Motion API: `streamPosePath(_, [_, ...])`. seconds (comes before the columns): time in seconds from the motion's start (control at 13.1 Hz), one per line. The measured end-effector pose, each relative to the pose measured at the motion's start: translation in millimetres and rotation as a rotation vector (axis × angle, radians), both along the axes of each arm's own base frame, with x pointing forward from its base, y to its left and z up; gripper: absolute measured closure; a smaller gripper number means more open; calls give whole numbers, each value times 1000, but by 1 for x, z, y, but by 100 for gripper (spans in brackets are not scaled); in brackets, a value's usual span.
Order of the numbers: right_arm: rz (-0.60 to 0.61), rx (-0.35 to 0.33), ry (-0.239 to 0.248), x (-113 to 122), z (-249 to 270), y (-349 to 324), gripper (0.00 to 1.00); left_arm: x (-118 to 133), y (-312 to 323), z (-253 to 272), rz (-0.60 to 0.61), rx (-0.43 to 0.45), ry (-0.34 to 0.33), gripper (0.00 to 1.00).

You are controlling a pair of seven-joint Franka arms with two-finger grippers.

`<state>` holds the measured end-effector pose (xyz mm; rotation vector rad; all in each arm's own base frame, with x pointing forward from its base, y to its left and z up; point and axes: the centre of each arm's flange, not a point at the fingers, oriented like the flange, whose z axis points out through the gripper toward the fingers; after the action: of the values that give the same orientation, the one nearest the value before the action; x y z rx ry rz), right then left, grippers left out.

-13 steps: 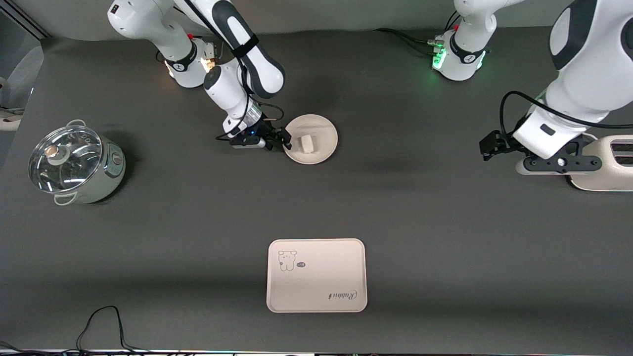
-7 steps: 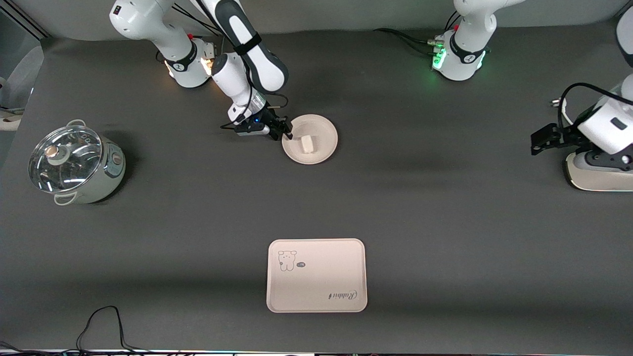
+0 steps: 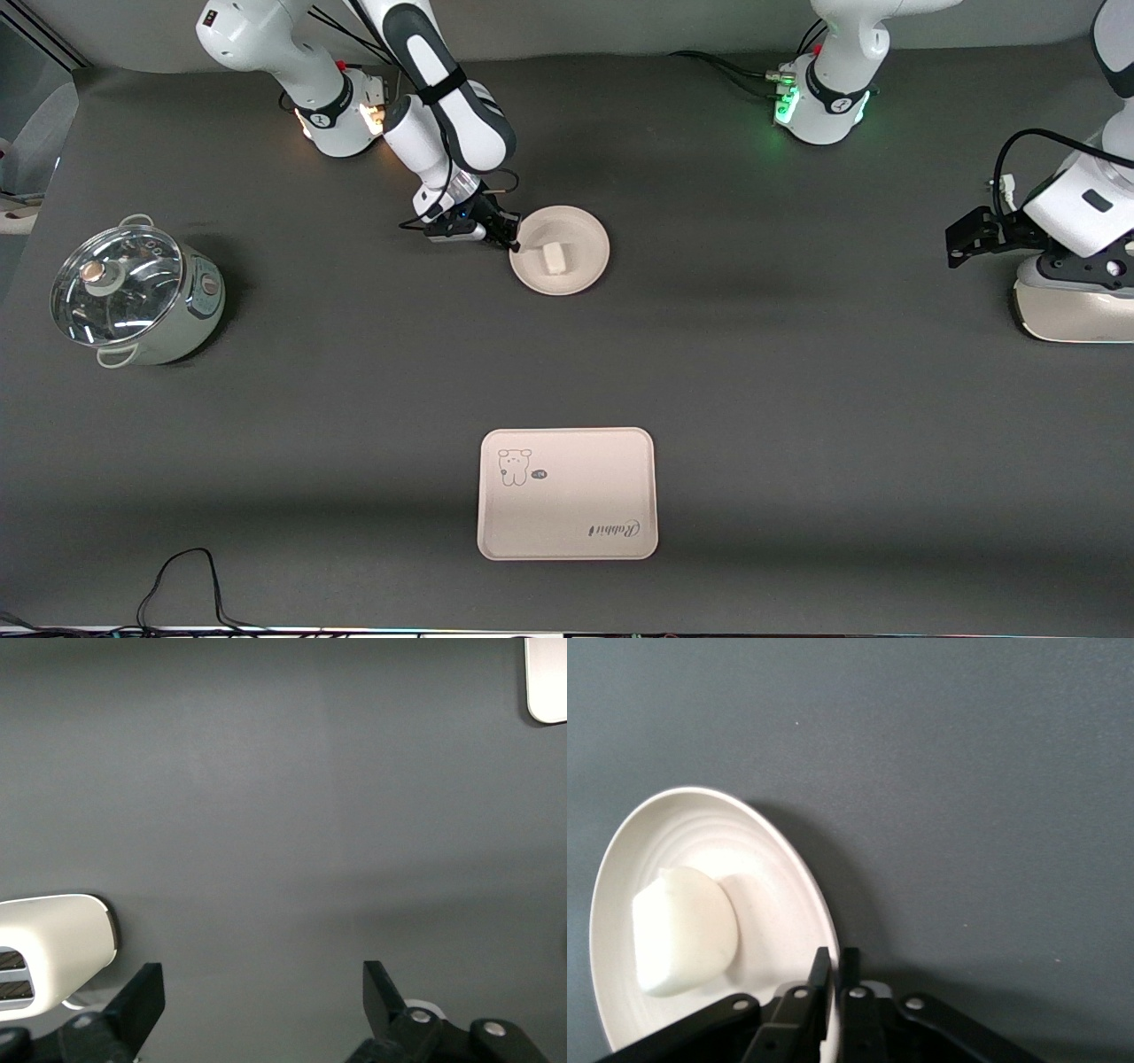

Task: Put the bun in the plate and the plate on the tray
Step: 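Lift the plate with the right gripper and carry it over the tray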

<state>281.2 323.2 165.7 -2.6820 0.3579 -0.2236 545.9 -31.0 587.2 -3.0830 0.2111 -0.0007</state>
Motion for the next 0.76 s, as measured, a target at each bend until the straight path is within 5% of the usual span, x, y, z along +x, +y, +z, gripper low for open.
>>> streamPosePath(0.46, [-36,28,-20,17,8,7,96,-9,5,5,62,21,22,0])
streamPosePath(0.76, [-99,71,-102,89,30,-3,96,-4,10,15,90,15,-39,0])
